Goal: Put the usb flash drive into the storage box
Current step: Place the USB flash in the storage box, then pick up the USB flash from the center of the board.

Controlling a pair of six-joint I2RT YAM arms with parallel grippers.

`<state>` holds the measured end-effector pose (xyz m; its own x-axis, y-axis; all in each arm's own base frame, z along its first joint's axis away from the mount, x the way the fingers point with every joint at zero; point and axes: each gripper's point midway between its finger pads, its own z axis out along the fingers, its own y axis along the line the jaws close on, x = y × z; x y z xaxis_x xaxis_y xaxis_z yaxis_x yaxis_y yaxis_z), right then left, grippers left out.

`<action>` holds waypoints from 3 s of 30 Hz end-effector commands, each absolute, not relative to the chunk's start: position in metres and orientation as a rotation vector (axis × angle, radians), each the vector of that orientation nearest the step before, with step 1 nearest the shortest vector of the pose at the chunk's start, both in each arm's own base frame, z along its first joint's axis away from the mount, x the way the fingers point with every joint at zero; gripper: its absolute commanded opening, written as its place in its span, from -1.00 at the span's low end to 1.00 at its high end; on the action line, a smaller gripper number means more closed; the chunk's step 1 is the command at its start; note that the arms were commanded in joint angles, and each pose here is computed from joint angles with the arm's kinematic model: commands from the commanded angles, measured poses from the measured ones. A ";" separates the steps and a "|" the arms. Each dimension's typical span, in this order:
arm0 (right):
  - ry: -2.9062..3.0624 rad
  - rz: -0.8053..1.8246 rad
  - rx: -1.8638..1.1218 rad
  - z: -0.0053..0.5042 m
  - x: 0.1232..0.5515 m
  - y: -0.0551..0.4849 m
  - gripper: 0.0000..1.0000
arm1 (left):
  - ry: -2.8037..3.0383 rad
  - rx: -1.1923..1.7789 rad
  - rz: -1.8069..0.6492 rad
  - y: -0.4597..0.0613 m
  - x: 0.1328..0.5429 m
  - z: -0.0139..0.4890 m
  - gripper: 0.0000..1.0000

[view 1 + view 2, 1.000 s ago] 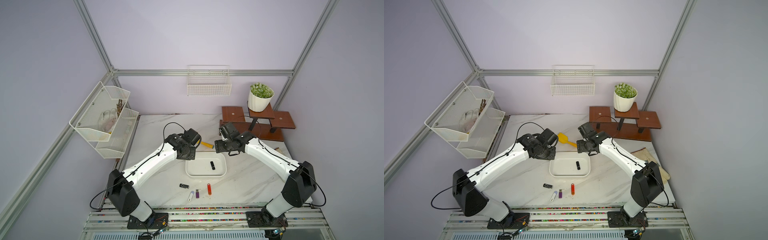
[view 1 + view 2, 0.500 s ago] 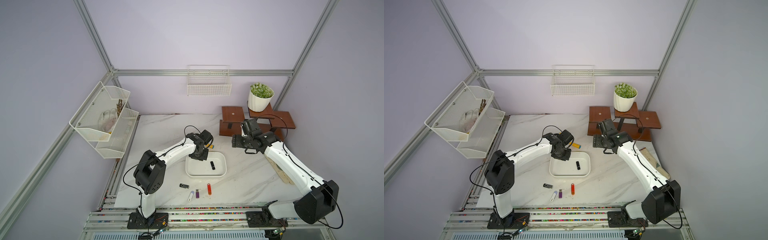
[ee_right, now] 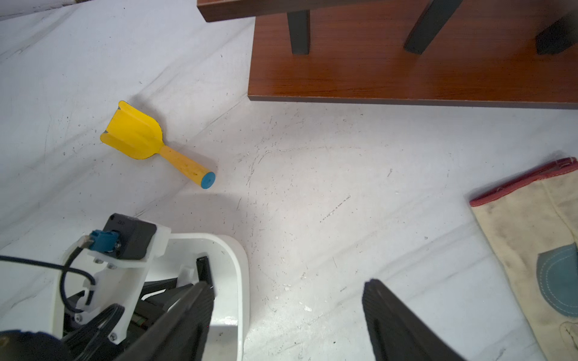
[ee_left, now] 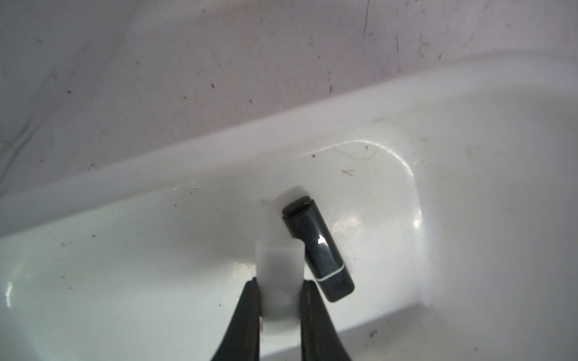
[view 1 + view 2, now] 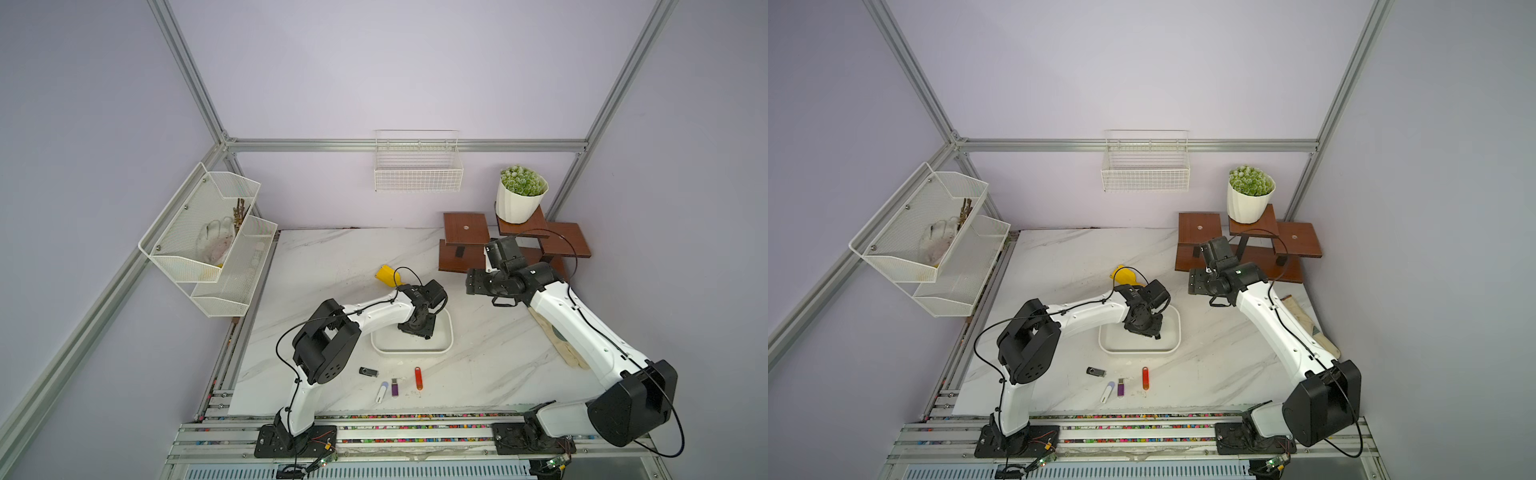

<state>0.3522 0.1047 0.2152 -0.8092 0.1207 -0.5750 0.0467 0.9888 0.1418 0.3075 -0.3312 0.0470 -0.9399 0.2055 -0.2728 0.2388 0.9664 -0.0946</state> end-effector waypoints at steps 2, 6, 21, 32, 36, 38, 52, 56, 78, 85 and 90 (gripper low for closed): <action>2.510 0.162 0.105 0.219 0.346 0.101 0.63 | 2.820 0.273 -0.134 -0.325 0.314 0.042 -1.00; 2.504 0.159 0.101 0.221 0.345 0.100 0.63 | 2.823 0.267 -0.097 -0.319 0.312 0.036 -1.00; 2.561 0.237 0.036 0.208 0.333 0.112 0.63 | 2.786 0.289 -0.110 -0.319 0.315 0.050 -0.02; 2.440 0.375 0.036 0.225 0.271 0.140 0.58 | 2.476 0.263 -0.211 -0.303 0.354 0.230 0.32; 2.498 0.419 -0.032 0.211 0.244 0.168 0.53 | 2.477 0.187 -0.115 -0.249 0.353 0.252 0.42; 2.537 0.437 -0.068 0.198 0.231 0.184 0.53 | 2.484 0.134 -0.083 -0.221 0.347 0.250 0.48; 2.744 0.429 -0.358 0.105 0.151 0.274 0.51 | 2.546 -0.069 -0.058 -0.140 0.281 0.224 0.86; 2.780 0.395 -0.388 0.083 0.152 0.286 0.38 | 2.576 -0.078 -0.082 -0.138 0.271 0.214 0.87; 2.798 0.240 -0.378 0.023 0.161 0.297 -0.14 | 2.604 -0.085 -0.077 -0.129 0.256 0.201 0.88; 2.816 0.202 -0.396 0.016 0.157 0.291 -0.26 | 2.618 -0.085 -0.080 -0.127 0.250 0.196 0.87; 2.840 0.162 -0.422 0.011 0.151 0.285 -0.53 | 2.642 -0.093 -0.106 -0.128 0.243 0.190 0.86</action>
<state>0.1592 0.2935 0.0216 -0.9179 -0.2503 -0.3078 -0.2953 0.9492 0.1089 0.2487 -0.1276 0.1864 -0.8791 -0.0595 -0.4729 -0.0386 0.9978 -0.0536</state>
